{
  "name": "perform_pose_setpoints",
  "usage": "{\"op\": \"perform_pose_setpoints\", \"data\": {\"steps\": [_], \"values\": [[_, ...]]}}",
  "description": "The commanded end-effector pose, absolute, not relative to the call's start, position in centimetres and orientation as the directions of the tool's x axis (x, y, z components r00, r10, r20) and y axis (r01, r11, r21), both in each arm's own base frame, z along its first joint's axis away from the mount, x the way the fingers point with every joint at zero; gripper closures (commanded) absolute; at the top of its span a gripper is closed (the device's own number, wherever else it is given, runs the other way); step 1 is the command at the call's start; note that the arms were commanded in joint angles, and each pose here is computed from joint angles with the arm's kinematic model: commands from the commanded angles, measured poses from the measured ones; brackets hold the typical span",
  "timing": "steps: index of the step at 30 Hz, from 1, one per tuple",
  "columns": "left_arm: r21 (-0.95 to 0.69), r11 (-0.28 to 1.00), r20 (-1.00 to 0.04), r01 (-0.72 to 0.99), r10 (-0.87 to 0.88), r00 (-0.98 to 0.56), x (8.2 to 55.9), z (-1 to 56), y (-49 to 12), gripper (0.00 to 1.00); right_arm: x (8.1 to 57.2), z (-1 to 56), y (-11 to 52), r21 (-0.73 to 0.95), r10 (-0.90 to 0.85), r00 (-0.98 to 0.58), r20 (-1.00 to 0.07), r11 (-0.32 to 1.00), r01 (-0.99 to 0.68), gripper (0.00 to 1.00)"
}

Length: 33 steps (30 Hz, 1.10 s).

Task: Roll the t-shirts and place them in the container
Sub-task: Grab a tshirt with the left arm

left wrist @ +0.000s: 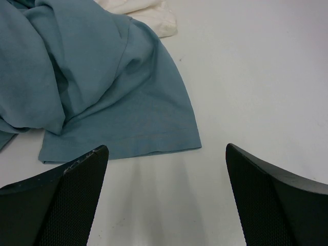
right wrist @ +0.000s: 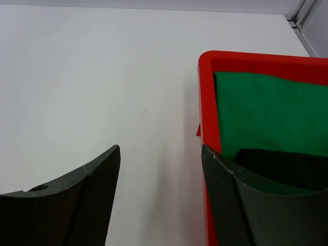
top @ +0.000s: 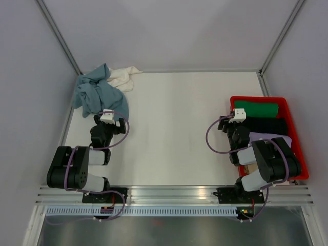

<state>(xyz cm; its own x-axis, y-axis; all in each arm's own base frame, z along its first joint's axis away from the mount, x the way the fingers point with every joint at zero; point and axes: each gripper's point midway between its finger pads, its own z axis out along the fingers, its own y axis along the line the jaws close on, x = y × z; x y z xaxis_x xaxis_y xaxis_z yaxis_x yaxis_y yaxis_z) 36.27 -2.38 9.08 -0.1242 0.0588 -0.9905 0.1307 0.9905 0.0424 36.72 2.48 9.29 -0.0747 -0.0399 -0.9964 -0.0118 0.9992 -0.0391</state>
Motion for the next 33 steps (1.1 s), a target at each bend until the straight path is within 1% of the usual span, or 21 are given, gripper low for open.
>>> {"op": "perform_pose_setpoints", "data": {"steps": [1,4,6,7,9,10,11,12,13,14,15,16,17,18,20,22,25,26,30,32,33], "values": [[0.012,0.994,-0.996,0.112,0.022,-0.082,37.0,10.5,-2.3,0.00,37.1,10.1,2.2,-0.028,-0.028,-0.046,-0.999,1.000,0.000,0.28],[0.011,0.994,-0.996,0.113,0.020,-0.082,37.0,10.5,-2.3,0.00,36.6,12.1,2.1,-0.018,-0.018,0.004,-1.000,1.000,0.005,0.29],[0.013,0.993,-0.997,0.115,0.022,-0.077,37.1,10.6,-2.3,0.00,36.2,12.1,2.2,-0.028,-0.028,-0.027,-0.999,1.000,-0.004,0.29],[0.011,0.993,-0.997,0.119,0.020,-0.074,37.0,10.7,-2.4,0.00,36.2,14.7,2.2,-0.023,-0.023,0.027,-0.999,1.000,-0.002,0.29],[0.019,0.990,-0.997,0.141,0.029,-0.070,37.8,11.8,-2.7,0.00,35.9,15.1,1.9,-0.007,-0.007,-0.008,-1.000,1.000,0.017,0.29],[0.017,0.982,-0.987,0.189,0.047,-0.154,37.4,11.1,-3.5,0.00,36.0,18.1,1.8,0.003,0.002,0.053,-0.999,1.000,0.025,0.29],[0.022,0.976,-0.987,0.216,0.056,-0.152,39.1,13.6,-3.9,0.00,35.8,17.6,1.6,-0.005,-0.005,-0.001,-1.000,0.999,0.032,0.29],[0.033,0.969,-0.980,0.246,0.080,-0.184,39.5,14.1,-4.3,0.00,36.3,19.8,1.7,-0.002,-0.003,0.025,-1.000,0.999,0.032,0.29],[-0.009,0.968,-0.938,0.253,0.079,-0.338,38.6,11.9,-4.4,0.00,36.0,19.7,1.6,-0.008,-0.007,-0.023,-1.000,0.999,0.032,0.29],[-0.003,0.970,-0.942,0.243,0.079,-0.326,40.2,14.9,-4.3,0.00,36.1,20.4,1.7,-0.008,-0.007,-0.033,-0.999,0.999,0.032,0.29],[0.012,0.969,-0.927,0.246,0.103,-0.361,40.4,15.3,-4.1,0.00,36.7,23.1,1.8,0.033,0.033,-0.004,-0.999,0.999,0.034,0.30],[0.015,0.972,-0.862,0.235,0.132,-0.490,39.0,13.5,-3.5,0.00,36.9,23.6,2.0,0.044,0.045,-0.020,-0.999,0.998,0.033,0.30],[0.055,0.975,-0.849,0.215,0.159,-0.503,40.2,15.1,-2.6,0.00,36.9,22.9,2.0,0.050,0.053,-0.087,-0.995,0.998,0.037,0.32],[0.148,0.975,-0.802,0.166,0.217,-0.557,40.1,14.8,-0.6,0.00,37.6,24.9,2.3,0.074,0.076,-0.077,-0.994,0.997,0.032,0.33],[0.250,0.959,-0.712,0.133,0.276,-0.646,40.0,14.2,1.7,0.00,37.7,24.5,2.8,0.073,0.075,-0.144,-0.987,0.997,0.023,0.37],[0.354,0.928,-0.656,0.119,0.336,-0.675,39.9,14.0,3.9,0.00,38.3,24.8,3.6,0.057,0.057,-0.178,-0.982,0.998,0.000,0.38],[0.375,0.908,-0.571,0.189,0.387,-0.724,40.5,12.7,4.2,0.00,38.7,24.8,5.4,0.011,0.001,-0.205,-0.979,0.999,-0.048,0.39],[0.354,0.909,-0.497,0.221,0.383,-0.779,40.1,10.1,4.2,0.00,38.6,24.7,6.5,0.005,-0.011,-0.209,-0.978,0.997,-0.077,0.38],[0.313,0.923,-0.452,0.221,0.350,-0.820,42.4,7.2,3.9,0.00,38.6,24.8,8.9,-0.021,-0.050,-0.217,-0.975,0.991,-0.134,0.38],[0.308,0.928,-0.461,0.210,0.339,-0.820,44.2,6.9,3.8,0.00,38.3,24.8,10.3,-0.027,-0.065,-0.217,-0.974,0.984,-0.176,0.38],[0.303,0.929,-0.422,0.215,0.333,-0.843,44.4,4.9,3.9,0.00,38.1,24.7,10.5,-0.058,-0.100,-0.215,-0.972,0.979,-0.193,0.38]]}}
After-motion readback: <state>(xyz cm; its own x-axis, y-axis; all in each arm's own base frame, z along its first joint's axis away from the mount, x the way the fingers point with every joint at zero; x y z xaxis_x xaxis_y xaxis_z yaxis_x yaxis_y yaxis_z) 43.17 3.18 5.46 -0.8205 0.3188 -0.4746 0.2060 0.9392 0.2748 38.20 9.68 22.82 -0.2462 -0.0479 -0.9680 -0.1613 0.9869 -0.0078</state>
